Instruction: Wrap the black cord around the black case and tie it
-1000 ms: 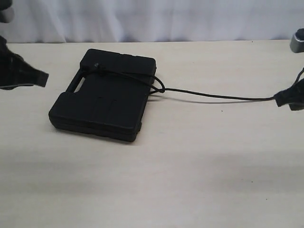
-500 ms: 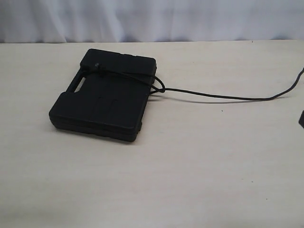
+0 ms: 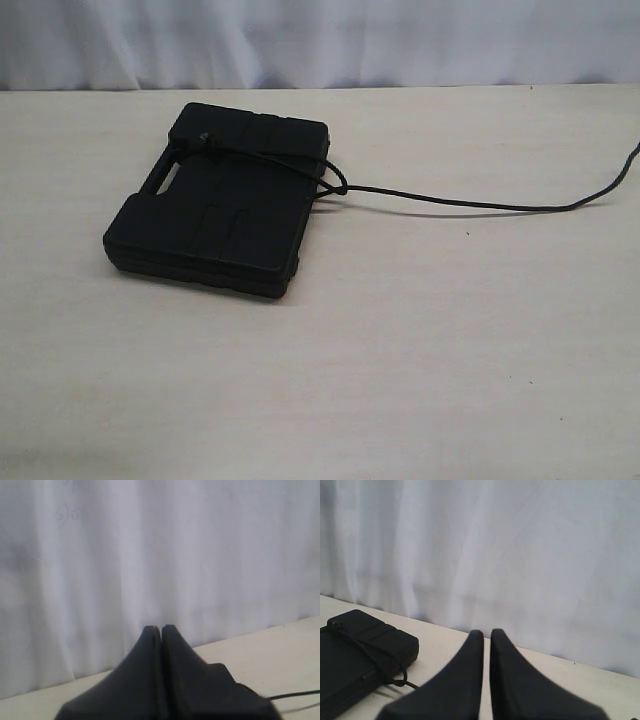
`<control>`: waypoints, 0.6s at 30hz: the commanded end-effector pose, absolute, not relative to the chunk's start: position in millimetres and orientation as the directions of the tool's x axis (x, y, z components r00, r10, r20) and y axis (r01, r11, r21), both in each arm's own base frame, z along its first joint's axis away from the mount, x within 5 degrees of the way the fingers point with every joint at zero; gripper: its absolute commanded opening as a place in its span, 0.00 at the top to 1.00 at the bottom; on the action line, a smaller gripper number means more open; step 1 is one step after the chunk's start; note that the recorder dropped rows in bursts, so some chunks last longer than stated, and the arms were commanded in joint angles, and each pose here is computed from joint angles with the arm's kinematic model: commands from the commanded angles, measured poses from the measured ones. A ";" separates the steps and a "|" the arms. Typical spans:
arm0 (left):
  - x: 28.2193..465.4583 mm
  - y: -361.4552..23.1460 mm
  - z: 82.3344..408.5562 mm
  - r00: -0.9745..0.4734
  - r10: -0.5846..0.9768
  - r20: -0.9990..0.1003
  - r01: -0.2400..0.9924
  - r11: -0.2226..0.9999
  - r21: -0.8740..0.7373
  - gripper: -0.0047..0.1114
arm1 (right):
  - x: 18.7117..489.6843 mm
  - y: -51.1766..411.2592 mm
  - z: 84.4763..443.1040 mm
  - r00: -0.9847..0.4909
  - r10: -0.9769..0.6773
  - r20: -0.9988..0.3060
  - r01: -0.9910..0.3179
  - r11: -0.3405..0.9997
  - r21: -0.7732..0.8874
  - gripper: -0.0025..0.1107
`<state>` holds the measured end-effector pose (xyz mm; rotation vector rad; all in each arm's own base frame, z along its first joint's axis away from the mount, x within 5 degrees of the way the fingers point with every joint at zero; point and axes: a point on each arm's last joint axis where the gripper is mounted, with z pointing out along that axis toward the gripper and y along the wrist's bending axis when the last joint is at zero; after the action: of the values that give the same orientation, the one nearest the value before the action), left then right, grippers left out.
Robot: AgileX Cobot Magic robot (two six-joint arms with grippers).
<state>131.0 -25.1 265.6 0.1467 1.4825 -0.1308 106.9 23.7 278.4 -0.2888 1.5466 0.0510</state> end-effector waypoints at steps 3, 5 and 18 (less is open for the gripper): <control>89.5 -18.1 222.3 0.117 0.018 -0.993 0.193 0.980 0.040 0.96 | 88.2 19.6 250.0 0.047 -0.138 -0.989 -0.212 0.966 -0.145 0.94; 79.7 -16.8 208.5 -0.026 0.044 -0.999 0.209 0.977 0.038 0.96 | 81.7 18.1 233.5 0.038 -0.140 -0.989 -0.214 0.966 -0.145 0.94; 55.3 -8.2 194.4 -0.131 -0.098 -0.987 0.108 0.988 -0.112 0.96 | 55.4 8.8 196.8 -0.063 -0.187 -0.980 -0.170 0.970 -0.174 0.94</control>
<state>55.1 -9.6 194.4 0.0348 1.7000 -0.1900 55.3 11.0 196.0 -0.3039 1.6522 0.0170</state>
